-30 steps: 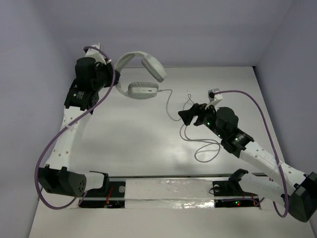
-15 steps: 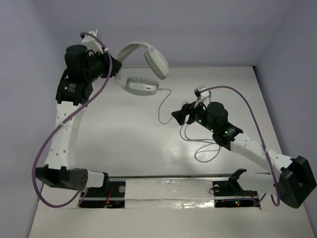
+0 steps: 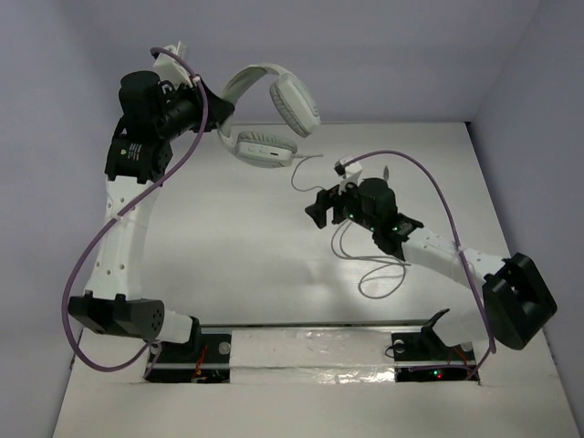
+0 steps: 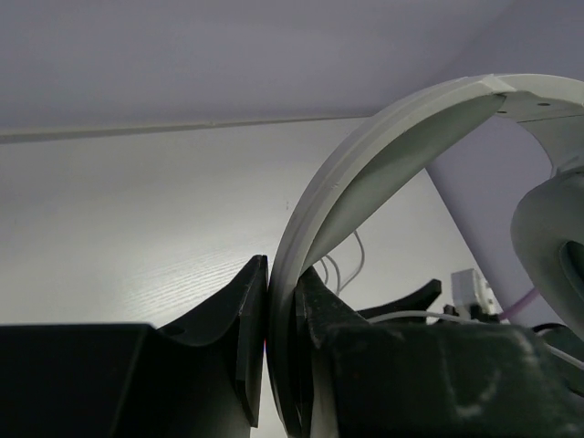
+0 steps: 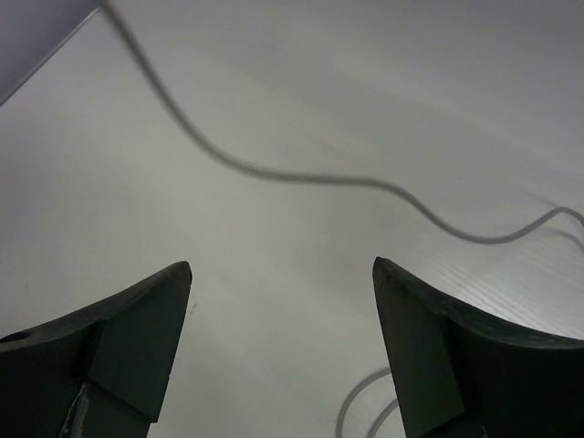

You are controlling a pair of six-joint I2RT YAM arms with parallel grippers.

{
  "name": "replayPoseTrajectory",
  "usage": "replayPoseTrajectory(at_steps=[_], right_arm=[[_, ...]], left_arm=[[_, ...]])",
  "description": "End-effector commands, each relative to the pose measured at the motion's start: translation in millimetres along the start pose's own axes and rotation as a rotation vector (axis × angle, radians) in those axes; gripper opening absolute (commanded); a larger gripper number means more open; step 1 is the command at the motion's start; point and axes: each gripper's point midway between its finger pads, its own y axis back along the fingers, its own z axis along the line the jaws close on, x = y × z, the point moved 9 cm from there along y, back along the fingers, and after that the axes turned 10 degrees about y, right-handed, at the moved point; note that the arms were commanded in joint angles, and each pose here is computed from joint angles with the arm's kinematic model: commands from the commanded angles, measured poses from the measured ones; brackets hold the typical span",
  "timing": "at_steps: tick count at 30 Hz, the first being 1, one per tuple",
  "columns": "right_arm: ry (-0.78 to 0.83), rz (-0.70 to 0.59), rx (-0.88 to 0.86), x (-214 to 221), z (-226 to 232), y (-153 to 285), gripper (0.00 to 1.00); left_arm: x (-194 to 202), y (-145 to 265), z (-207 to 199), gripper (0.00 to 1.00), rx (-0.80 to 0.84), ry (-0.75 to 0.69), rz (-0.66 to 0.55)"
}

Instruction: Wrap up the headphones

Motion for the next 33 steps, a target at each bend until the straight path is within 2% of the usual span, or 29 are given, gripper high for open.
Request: replayPoseTrajectory(at_steps=[1,3,4,10,16,20,22,23,26,29,31,33], right_arm=[[0.072,-0.029,0.072,-16,-10,-20,0.86],[0.086,-0.049,0.12,-18,-16,-31,0.87],[0.091,-0.016,0.182,-9,-23,-41,0.87],[0.053,-0.08,0.281,3,-54,-72,0.86],[0.0,-0.103,0.22,17,-62,-87,0.79],[-0.036,-0.093,0.157,26,-65,-95,0.68],[-0.076,-0.095,0.121,33,-61,-98,0.64],[-0.085,-0.103,0.09,34,-59,-99,0.61],[-0.118,-0.101,0.01,41,-52,-106,0.54],[-0.156,-0.151,-0.02,40,-48,-105,0.57],[-0.166,-0.137,-0.064,43,-45,-109,0.56],[-0.193,-0.131,-0.118,46,-40,-111,0.5]], left_arm=[[-26,23,-36,0.0,0.149,-0.016,-0.105],[-26,26,-40,0.0,0.167,-0.014,-0.107],[-27,27,-41,0.0,0.172,-0.015,-0.107],[-31,33,-50,0.0,0.237,-0.004,-0.092],[-37,41,-60,0.0,0.289,0.007,-0.094],[-41,46,-59,0.0,0.29,0.018,-0.116],[-45,49,-59,0.0,0.364,0.023,-0.127],[-45,54,-62,0.0,0.401,0.088,-0.117],[-46,53,-54,0.0,0.443,0.144,-0.116],[-49,52,-56,0.0,0.457,0.149,-0.125],[-50,54,-57,0.0,0.447,0.152,-0.135],[-51,55,-56,0.0,0.434,0.157,-0.155]])
